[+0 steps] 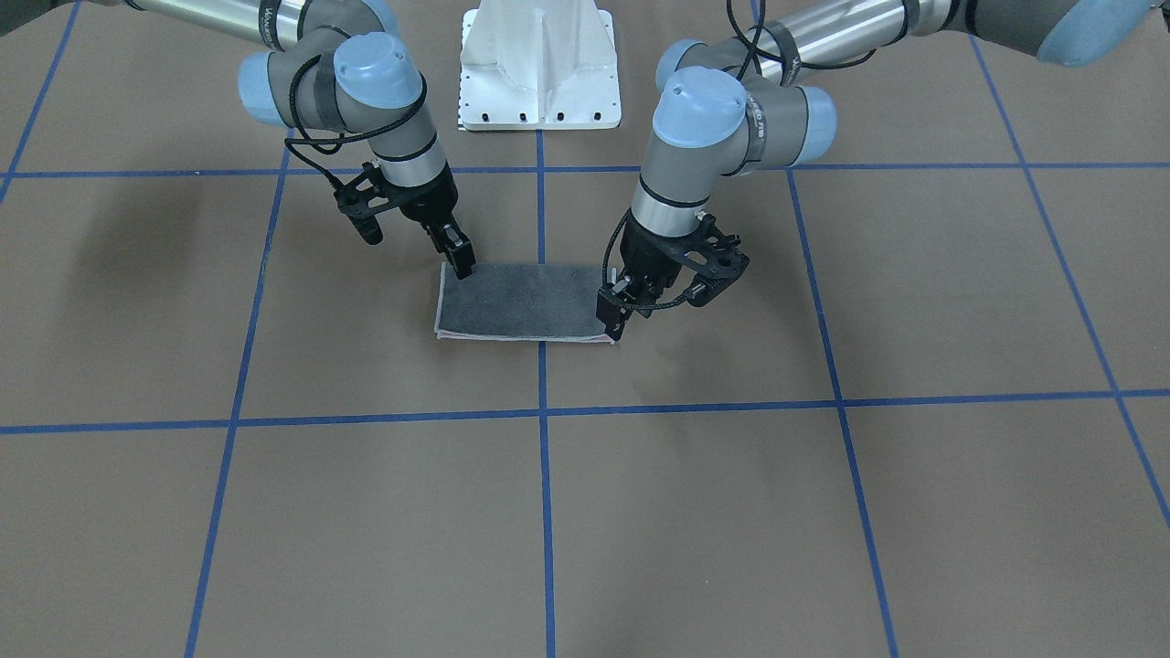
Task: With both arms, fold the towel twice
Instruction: 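Raise the left gripper away while the right gripper grasps the folded strip's end, then drag the strip's end toward the robot with the right gripper, rotating it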
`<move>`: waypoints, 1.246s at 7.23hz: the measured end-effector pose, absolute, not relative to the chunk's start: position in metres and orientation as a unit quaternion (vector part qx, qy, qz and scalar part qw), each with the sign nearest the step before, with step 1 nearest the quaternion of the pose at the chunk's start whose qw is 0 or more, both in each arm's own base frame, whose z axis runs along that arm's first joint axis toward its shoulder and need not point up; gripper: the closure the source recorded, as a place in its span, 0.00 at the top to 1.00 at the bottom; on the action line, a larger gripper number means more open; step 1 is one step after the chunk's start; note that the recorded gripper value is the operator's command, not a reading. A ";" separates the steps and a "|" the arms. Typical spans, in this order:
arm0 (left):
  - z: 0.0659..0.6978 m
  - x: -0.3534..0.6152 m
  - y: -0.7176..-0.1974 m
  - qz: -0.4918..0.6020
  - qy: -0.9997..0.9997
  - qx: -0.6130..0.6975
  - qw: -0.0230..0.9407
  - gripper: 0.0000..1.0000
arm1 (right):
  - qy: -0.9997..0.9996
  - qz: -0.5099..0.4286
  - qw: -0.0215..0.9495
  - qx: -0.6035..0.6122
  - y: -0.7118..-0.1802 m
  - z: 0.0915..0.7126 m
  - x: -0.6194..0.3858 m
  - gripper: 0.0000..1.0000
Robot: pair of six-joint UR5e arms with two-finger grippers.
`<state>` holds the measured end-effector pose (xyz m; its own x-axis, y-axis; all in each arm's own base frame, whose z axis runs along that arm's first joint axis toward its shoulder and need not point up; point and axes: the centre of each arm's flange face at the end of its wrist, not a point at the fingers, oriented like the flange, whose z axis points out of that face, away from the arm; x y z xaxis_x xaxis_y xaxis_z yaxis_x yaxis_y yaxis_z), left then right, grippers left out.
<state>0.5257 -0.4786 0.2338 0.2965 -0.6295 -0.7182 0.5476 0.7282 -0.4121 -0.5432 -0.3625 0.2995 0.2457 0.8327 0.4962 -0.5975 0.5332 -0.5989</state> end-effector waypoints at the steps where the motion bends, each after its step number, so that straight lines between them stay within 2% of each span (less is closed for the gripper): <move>1: 0.234 0.526 -0.479 -0.366 0.466 -0.044 0.804 0.66 | -0.404 0.462 0.776 -0.145 -0.362 0.301 -0.544 0.56; 2: 0.234 0.526 -0.479 -0.366 0.466 -0.044 0.804 0.66 | -0.403 0.462 0.777 -0.145 -0.361 0.303 -0.544 0.53; 3: 0.234 0.526 -0.479 -0.366 0.466 -0.044 0.804 0.66 | -0.401 0.463 0.777 -0.145 -0.361 0.306 -0.544 0.40; 4: 0.235 0.526 -0.479 -0.366 0.466 -0.044 0.804 0.66 | -0.400 0.463 0.778 -0.145 -0.360 0.307 -0.544 0.17; 5: 0.235 0.526 -0.479 -0.366 0.465 -0.044 0.805 0.66 | -0.399 0.463 0.778 -0.145 -0.360 0.308 -0.544 0.00; 9: 0.237 0.524 -0.477 -0.367 0.464 -0.044 0.805 0.66 | -0.406 0.461 0.775 -0.146 -0.360 0.302 -0.539 0.00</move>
